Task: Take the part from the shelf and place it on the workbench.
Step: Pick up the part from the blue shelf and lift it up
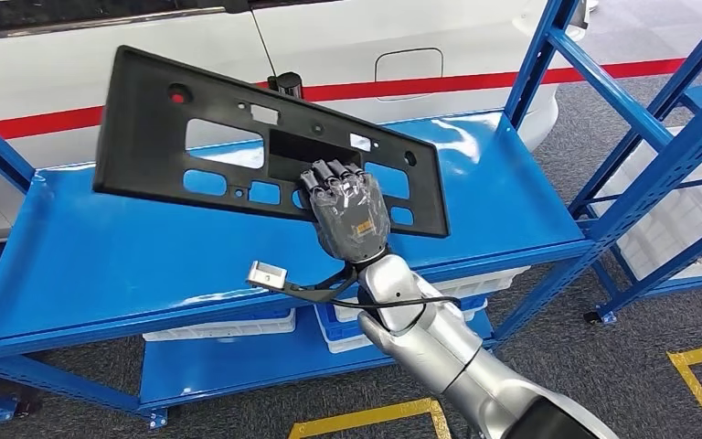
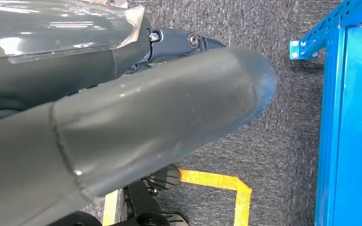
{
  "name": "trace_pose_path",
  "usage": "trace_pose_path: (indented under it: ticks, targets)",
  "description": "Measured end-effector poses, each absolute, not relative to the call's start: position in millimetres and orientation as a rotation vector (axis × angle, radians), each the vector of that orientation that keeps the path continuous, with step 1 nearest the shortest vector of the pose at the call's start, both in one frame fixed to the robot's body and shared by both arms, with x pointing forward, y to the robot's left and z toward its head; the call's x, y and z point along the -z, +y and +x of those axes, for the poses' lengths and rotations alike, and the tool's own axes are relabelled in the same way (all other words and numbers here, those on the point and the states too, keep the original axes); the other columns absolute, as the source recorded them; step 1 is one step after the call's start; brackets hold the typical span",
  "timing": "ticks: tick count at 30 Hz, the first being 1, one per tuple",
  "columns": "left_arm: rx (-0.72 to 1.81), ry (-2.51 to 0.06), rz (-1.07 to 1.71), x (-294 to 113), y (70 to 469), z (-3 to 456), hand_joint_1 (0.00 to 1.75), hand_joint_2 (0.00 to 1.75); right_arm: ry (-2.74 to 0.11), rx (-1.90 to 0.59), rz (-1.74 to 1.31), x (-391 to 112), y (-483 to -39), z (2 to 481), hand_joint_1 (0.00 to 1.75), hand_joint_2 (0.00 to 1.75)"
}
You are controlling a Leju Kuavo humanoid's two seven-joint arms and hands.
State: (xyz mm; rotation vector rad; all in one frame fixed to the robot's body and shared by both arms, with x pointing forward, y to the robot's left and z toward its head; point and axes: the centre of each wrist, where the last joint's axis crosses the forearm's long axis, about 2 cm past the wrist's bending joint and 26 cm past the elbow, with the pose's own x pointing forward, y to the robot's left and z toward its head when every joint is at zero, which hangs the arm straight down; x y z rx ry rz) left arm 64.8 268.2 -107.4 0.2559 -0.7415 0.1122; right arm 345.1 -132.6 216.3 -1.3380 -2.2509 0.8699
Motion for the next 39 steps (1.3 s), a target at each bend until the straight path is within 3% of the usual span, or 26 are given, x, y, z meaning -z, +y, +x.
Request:
trace_pose_path:
  ticks: [5, 11, 15, 39]
  targets:
    - [-0.125, -0.744, 0.257, 107.5, 266.1, 63.8, 0.0, 0.0, -2.378, -0.683, -1.005, -231.9, -134.0, 343.0, 1.75, 1.75]
    - [-0.142, -0.754, 0.254, 107.9, 267.0, 61.4, 0.0, 0.0, -2.385, -0.405, -0.029, -234.3, -135.6, 332.7, 1.75, 1.75]
    - [-0.16, -0.759, 0.265, 108.5, 267.8, 57.5, 0.0, 1.75, -2.434, -0.302, 0.222, -244.1, -140.8, 320.7, 1.75, 1.75]
    - [-0.222, -0.711, 0.271, 108.7, 269.5, 56.7, 0.0, 1.75, -2.49, -0.279, 0.335, -258.7, -150.8, 303.7, 1.75, 1.75]
